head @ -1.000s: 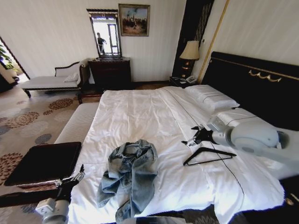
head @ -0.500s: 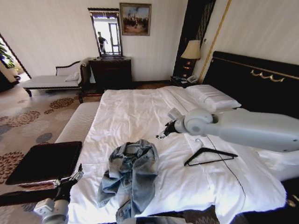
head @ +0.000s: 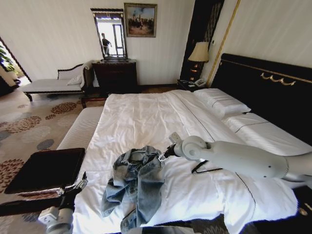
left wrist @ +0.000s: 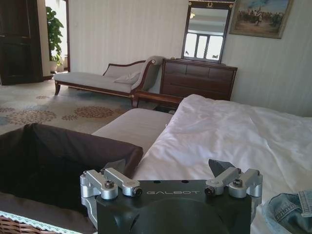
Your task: Pick up the clothes from the bed and hang them on the clothes hanger.
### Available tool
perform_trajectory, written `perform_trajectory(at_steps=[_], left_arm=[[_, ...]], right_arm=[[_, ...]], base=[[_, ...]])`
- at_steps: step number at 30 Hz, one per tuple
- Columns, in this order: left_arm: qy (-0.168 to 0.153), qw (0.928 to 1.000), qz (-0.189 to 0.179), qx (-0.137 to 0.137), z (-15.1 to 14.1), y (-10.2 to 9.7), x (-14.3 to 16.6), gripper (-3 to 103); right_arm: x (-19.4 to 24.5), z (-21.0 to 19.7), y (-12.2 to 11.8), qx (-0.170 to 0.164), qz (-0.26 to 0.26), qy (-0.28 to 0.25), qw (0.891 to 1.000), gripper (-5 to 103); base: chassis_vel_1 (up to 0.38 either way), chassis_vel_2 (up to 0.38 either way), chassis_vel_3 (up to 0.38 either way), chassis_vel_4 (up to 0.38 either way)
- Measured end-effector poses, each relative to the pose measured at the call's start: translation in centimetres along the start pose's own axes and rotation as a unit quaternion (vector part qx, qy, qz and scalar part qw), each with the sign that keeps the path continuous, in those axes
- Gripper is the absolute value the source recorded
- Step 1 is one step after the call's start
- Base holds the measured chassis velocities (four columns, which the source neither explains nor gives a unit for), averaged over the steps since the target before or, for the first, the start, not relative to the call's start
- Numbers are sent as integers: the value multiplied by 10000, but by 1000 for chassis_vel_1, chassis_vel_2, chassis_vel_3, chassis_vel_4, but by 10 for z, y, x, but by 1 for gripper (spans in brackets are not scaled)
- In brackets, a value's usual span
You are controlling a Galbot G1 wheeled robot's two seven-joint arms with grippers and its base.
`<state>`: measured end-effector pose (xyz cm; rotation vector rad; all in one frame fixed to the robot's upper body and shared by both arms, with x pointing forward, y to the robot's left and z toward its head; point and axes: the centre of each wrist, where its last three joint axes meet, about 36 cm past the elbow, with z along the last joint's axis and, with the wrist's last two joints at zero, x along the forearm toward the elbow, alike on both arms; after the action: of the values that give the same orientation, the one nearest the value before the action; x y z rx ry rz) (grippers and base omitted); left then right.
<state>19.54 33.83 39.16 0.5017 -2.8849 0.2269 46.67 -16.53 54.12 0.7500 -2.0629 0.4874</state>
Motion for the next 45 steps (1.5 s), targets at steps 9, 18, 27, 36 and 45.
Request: perform_trajectory(at_steps=[9, 18, 27, 36, 45], left_arm=[[-5, 10000, -21, -7, -2, 2, 0, 96], [-13, 10000, -58, -4, -3, 5, -1, 96], [-17, 10000, -57, 4, -4, 5, -2, 96], [-1, 10000, -60, 30, -3, 3, -2, 96], [189, 9997, 14, 154, -2, -1, -5, 96]], right_arm=[[-24, 1, 1, -118, -38, 68, 9999, 100], [-47, 1, 4, -221, -27, 108, 9997, 95], [-53, -2, -2, -346, -1, 50, 9994, 68], [-50, 6, -7, -423, -19, 70, 9991, 30], [-48, 7, -12, -498, 33, -4, 9988, 4]], base=[[0, 0, 0, 0], [0, 0, 0, 0], [0, 0, 0, 0], [0, 0, 0, 0], [0, 0, 0, 0]])
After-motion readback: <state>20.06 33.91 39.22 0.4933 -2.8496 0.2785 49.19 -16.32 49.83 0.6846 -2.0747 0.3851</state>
